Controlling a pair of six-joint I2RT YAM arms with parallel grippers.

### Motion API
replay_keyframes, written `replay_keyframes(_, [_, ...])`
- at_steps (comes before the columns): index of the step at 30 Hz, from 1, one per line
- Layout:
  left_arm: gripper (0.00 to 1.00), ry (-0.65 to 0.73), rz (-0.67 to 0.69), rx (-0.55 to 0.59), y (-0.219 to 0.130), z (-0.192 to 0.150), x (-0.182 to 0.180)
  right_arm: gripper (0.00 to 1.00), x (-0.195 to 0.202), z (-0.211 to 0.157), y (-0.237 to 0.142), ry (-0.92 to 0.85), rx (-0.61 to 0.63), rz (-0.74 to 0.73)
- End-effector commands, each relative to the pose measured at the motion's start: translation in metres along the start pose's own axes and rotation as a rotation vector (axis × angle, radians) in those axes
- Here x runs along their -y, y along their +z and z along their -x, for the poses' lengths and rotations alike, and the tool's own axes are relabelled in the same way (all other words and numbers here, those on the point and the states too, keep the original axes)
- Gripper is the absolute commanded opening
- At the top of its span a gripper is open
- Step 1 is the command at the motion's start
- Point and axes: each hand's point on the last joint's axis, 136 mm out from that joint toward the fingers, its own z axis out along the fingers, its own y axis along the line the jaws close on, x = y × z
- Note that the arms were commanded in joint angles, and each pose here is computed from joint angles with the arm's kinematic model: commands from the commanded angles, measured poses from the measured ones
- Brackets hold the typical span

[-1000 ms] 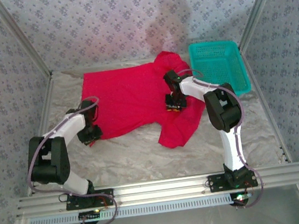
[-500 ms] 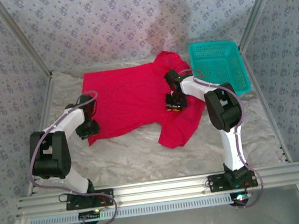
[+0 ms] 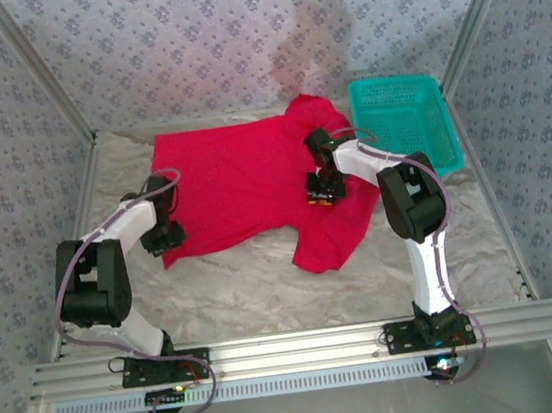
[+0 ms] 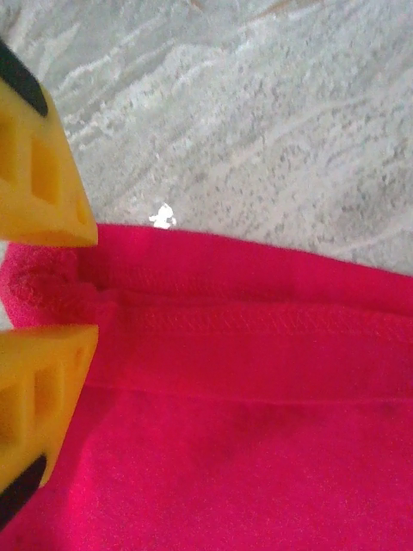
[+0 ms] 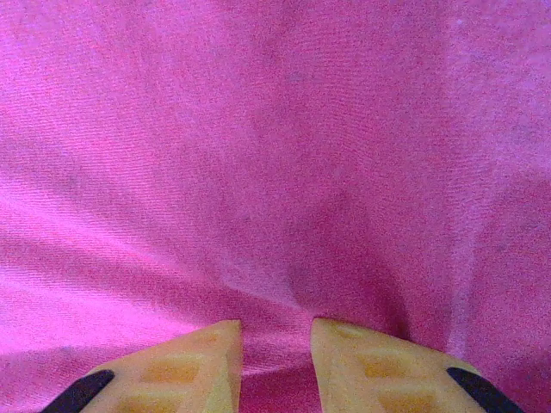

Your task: Fold the inside-out t-shirt

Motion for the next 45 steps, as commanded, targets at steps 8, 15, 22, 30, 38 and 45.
replay_keyframes(8, [0.00,-0.081,-0.083,0.043,-0.025,0.014,-0.001,0.23,0.029,-0.004,0.015,0.032,-0.048,-0.107])
replay_keyframes(15, [0.00,-0.450,-0.649,0.197,-0.080,0.049,-0.009,0.15,0.056,0.007,0.015,0.084,-0.022,-0.192])
replay_keyframes(22, [0.00,-0.490,-0.872,0.022,-0.052,0.029,0.027,0.14,0.044,0.017,0.007,0.064,0.020,-0.172])
replay_keyframes(30, [0.00,-0.471,-0.855,-0.085,-0.032,0.022,0.031,0.14,0.032,0.022,0.002,0.055,0.020,-0.143])
replay_keyframes(38, [0.39,-0.136,-0.397,0.028,-0.067,0.014,0.004,0.14,0.029,0.022,0.005,0.052,0.016,-0.128])
replay_keyframes(45, [0.43,0.302,-0.096,-0.028,-0.060,-0.021,0.024,0.14,0.029,0.016,0.007,0.055,-0.009,-0.119])
